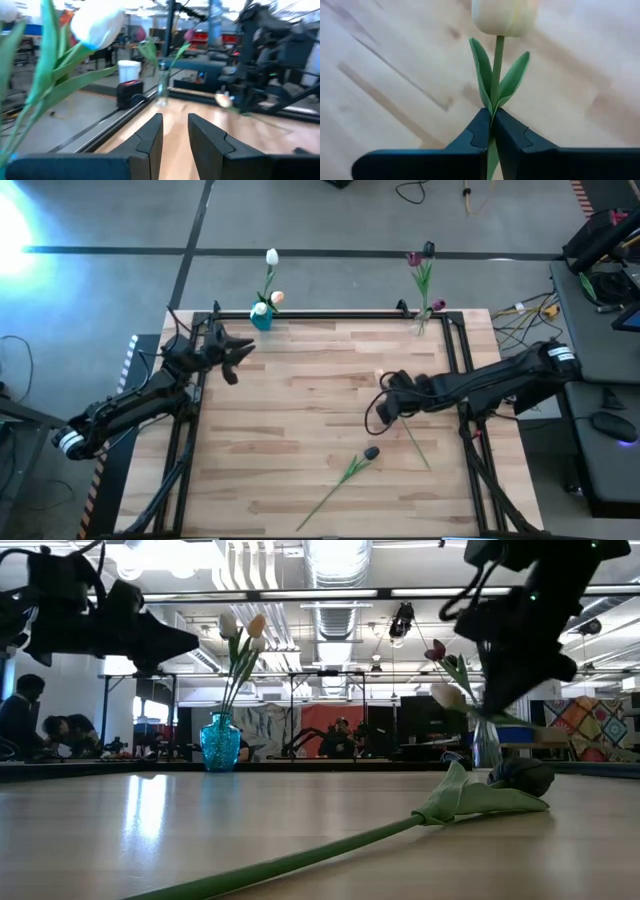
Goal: Sort flowers into vase by color
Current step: Put the orange flower into the blue vase
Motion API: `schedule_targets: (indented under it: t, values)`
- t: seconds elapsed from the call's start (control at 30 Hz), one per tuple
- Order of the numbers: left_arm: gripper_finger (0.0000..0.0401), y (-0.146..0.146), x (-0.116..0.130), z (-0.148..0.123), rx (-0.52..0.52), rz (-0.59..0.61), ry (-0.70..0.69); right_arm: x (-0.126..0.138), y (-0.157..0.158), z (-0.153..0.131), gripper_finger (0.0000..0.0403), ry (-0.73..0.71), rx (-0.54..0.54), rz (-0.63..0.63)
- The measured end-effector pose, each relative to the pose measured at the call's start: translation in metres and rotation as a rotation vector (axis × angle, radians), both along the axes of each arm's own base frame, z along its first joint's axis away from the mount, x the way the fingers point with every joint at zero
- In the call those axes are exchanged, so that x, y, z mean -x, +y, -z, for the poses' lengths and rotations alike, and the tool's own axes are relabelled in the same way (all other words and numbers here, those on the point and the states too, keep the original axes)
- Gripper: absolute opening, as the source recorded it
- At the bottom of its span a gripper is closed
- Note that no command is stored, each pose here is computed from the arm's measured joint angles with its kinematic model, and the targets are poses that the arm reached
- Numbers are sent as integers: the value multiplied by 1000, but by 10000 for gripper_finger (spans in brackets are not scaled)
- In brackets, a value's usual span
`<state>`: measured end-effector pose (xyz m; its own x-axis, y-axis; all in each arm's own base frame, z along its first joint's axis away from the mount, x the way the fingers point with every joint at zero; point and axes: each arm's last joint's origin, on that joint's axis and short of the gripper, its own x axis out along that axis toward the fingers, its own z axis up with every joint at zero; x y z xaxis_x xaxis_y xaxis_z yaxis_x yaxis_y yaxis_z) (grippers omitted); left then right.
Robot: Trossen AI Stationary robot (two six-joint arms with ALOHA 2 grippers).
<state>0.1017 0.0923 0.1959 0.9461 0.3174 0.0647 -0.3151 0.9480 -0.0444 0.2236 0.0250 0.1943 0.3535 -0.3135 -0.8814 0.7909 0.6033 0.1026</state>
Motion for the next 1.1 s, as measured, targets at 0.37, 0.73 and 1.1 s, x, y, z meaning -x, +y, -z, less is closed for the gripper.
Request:
schedule_targets:
  t: [0.37, 0.73, 1.1]
  values:
    - [76, -4, -1, -4, 13, 137, -38, -40, -9, -36, 13, -396, 281, -284]
    - [76, -6, -1, -15, -24, 159, -130, -74, -24, -81, 13, -685, 623, -490]
    - [82, -17, -22, -13, -16, 328, -151, -150, -50, -96, 13, -761, 697, -684]
